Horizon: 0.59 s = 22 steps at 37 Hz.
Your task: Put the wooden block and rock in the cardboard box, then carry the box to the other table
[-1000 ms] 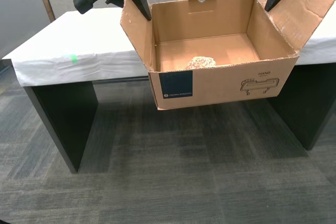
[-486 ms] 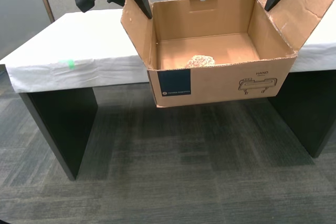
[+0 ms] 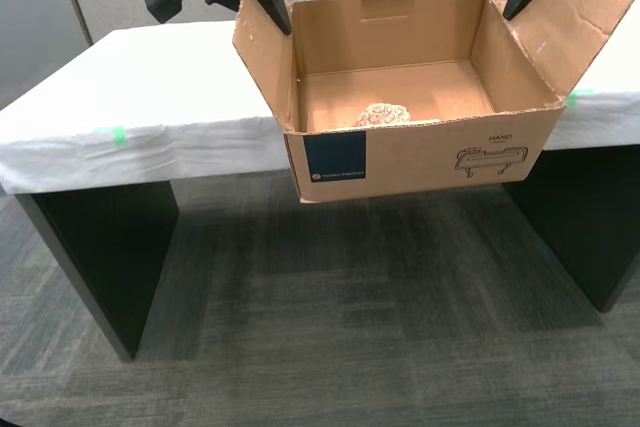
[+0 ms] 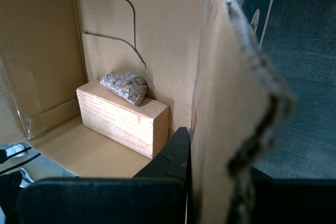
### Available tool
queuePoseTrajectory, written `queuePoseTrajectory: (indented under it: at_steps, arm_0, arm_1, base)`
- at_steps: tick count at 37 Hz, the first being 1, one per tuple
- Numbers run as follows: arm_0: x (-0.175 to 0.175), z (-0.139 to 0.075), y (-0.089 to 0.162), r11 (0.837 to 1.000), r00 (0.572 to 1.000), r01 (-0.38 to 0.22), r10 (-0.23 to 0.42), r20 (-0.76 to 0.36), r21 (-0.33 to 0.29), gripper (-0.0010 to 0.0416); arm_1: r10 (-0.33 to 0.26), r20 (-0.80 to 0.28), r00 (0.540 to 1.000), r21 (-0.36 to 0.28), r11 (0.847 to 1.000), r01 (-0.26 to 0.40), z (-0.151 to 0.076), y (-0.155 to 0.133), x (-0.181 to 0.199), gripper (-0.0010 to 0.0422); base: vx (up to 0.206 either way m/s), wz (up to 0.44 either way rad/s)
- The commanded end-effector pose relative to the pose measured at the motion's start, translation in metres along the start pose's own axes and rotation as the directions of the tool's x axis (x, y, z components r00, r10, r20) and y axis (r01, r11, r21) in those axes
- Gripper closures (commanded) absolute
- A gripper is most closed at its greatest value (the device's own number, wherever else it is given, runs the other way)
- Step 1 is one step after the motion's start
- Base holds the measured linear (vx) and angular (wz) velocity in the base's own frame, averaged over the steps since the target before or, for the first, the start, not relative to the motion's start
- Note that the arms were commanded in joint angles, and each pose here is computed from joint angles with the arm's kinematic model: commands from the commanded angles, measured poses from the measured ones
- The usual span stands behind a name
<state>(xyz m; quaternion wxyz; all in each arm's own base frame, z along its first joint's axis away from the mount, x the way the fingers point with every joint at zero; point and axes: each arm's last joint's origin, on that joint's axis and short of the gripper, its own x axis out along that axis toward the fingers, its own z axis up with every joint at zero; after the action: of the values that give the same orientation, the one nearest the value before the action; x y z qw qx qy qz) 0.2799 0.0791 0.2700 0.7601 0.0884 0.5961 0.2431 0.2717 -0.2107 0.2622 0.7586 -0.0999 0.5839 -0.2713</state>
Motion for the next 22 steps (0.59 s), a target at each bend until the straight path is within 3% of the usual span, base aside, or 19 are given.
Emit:
queuePoseTrajectory:
  at_steps: [1, 22]
  arm_0:
    - [0.0001, 0.0008, 0.0017, 0.999, 0.999, -0.031, 0.031, 0.005, -0.006, 0.0406]
    - [0.0002, 0.0018, 0.002, 0.999, 0.999, -0.032, 0.032, 0.014, -0.012, 0.0406]
  arm_1:
    - [-0.043, 0.0, 0.999, 0.012, 0.999, 0.043, 0.0006, -0.0036, -0.001, 0.0413]
    - [-0.057, 0.027, 0.998, 0.003, 0.998, 0.057, 0.0045, -0.0046, 0.0023, 0.0413]
  base:
    - [0.124, -0.002]
    - [0.151, -0.004]
